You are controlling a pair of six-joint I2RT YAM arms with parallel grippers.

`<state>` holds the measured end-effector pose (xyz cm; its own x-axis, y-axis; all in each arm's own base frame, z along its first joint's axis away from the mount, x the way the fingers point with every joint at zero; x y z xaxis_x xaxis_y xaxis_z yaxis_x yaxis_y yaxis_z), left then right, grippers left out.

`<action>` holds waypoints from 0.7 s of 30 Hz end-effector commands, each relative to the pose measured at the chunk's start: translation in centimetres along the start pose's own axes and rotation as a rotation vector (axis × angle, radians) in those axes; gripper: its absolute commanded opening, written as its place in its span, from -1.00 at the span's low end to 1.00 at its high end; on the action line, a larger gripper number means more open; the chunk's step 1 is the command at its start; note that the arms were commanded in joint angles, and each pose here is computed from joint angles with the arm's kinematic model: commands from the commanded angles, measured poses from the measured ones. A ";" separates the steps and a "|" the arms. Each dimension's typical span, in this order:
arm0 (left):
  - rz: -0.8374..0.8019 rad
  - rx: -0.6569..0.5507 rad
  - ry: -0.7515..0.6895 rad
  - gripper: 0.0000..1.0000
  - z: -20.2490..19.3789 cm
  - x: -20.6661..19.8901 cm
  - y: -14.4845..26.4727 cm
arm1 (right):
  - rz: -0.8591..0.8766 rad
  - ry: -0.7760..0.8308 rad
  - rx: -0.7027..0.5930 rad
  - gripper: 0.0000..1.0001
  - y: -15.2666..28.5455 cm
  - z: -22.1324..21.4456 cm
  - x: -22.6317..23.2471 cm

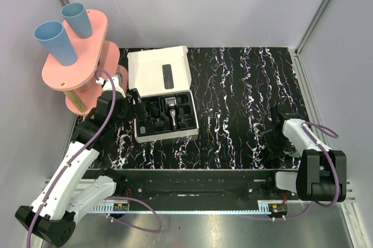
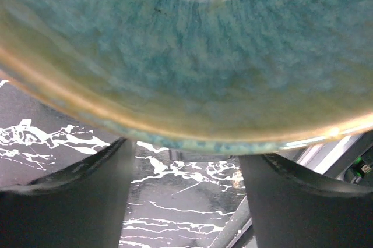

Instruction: Sort the hair-cutting tools

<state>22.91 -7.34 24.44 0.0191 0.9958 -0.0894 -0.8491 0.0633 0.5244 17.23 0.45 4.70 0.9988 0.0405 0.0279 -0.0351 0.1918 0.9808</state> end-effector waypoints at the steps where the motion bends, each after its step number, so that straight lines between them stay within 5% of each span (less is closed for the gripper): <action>1: 0.028 -0.042 0.018 0.98 0.7 0.4 -0.1 | 0.059 -0.015 -0.058 0.44 -0.6 0.9 1.5; 8: 0.034 -0.039 0.019 0.98 0.5 0.5 -0.2 | 0.094 0.022 -0.008 -0.13 -1.1 0.1 2.7; 21: -0.008 -0.022 0.031 0.98 0.2 -0.3 -1.0 | 0.323 0.065 0.181 -0.52 2.8 -2.4 6.7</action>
<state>23.07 -7.27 23.78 0.0026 0.9961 -0.0884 -0.8426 0.0498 0.5362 20.31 2.17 5.22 0.9814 0.1311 0.1404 -0.1496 0.0629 0.9867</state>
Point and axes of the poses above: each gripper's point midway between its finger pads, its own y axis back along the fingers, its own x axis along the line the jaws close on, z = x × y, the point moved 3 cm from there along y, back along the fingers, and after that the axes turned 11 degrees about -y, right-handed, at the moved point
